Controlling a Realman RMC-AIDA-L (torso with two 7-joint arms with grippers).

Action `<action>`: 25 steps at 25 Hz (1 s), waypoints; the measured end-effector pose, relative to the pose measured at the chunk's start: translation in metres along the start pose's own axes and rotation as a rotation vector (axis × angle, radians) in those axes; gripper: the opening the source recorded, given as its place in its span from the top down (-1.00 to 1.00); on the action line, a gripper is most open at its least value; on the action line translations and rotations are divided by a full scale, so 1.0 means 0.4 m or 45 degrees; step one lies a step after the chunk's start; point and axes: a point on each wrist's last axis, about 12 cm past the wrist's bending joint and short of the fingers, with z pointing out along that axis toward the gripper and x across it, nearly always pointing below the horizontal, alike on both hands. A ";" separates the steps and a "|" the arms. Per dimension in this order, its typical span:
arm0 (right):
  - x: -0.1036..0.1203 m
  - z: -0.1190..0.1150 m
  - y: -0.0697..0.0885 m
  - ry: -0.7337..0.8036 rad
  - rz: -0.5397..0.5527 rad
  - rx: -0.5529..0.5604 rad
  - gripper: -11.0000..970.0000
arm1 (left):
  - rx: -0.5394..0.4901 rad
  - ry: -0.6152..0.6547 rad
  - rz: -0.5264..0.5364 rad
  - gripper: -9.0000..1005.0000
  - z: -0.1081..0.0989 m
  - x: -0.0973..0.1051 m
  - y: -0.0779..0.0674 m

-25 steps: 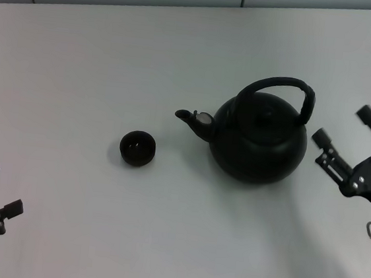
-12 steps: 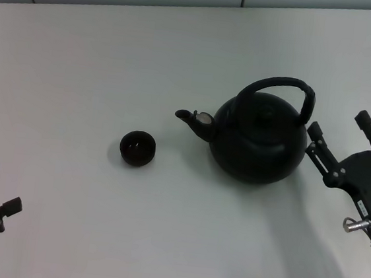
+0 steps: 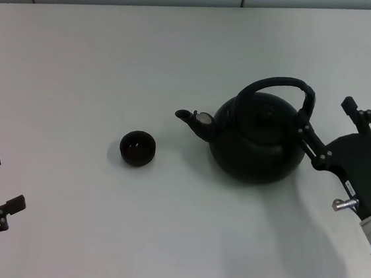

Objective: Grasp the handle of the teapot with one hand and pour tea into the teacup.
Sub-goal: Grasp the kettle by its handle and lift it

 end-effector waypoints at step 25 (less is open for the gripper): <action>0.001 0.045 0.003 0.029 -0.009 -0.029 -0.36 | -0.027 -0.033 -0.009 -0.65 0.001 -0.005 0.002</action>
